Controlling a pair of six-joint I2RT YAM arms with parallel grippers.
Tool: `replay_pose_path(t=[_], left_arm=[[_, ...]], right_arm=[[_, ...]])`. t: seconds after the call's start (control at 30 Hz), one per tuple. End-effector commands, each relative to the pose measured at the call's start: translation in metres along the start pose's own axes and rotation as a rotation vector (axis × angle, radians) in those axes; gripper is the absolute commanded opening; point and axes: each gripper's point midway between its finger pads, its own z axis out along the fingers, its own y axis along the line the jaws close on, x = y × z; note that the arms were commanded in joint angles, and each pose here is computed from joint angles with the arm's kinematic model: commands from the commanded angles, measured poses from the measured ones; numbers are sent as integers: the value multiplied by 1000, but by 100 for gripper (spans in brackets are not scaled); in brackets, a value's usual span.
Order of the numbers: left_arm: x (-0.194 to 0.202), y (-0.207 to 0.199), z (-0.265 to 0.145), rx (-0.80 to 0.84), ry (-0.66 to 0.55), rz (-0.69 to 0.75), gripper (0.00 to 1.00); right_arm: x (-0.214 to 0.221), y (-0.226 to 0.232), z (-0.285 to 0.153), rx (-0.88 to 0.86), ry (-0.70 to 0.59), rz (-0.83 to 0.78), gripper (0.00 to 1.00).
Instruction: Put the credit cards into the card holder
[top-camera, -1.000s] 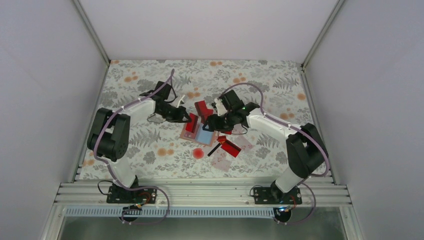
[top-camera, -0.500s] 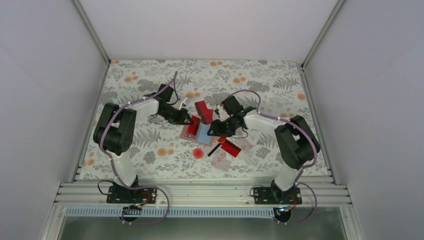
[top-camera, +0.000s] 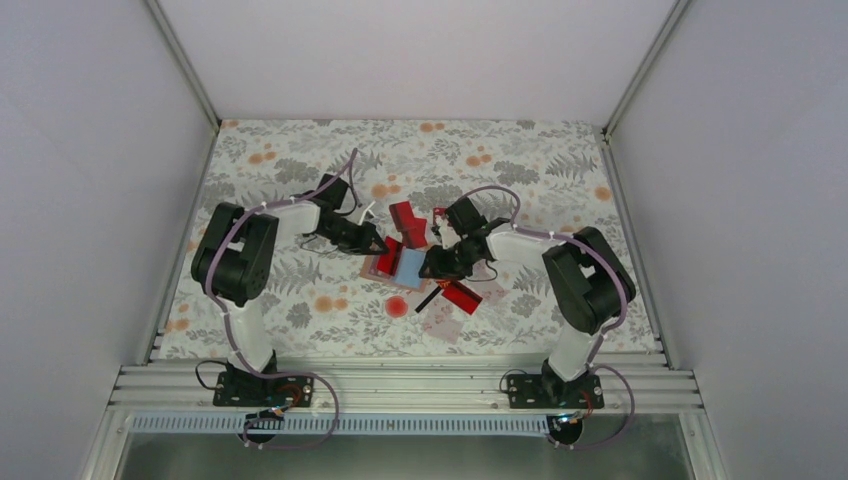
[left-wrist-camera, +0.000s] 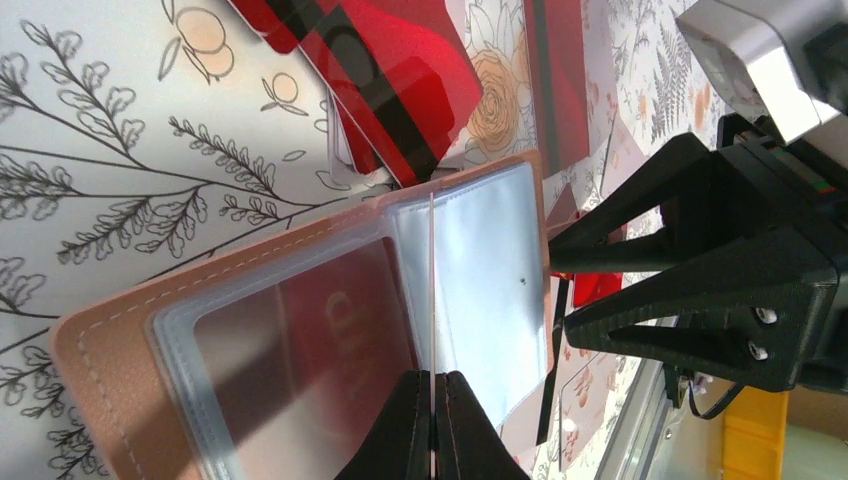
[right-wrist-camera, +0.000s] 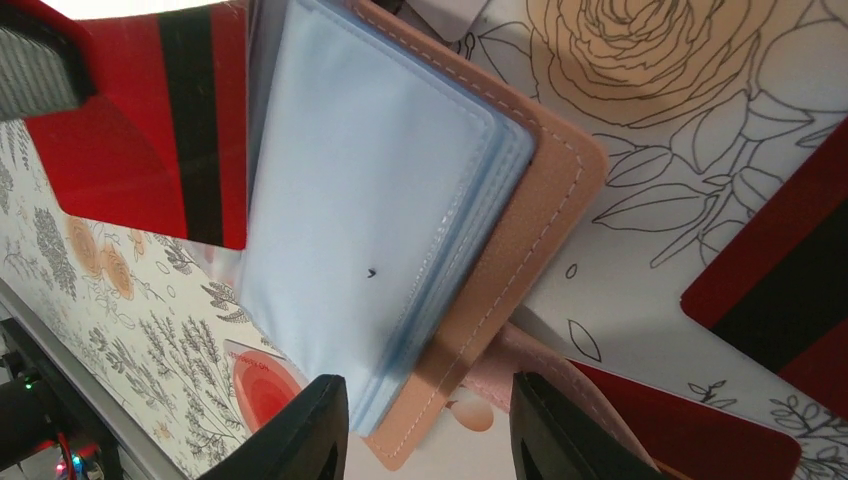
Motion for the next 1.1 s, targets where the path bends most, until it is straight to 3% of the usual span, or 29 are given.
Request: replay_pose_path(t=[0.0,0.4,1.07], left_arm=[[5,-2,9,48,13,10,2],[12,-1,16,77,35,-66,3],[27,6,6,-25,39,-196,2]], right_arm=[[1,-7,7,3,5,-6,42],[5,-14,15,13,30,5,36],[12,-26,23,42,60,32,34]])
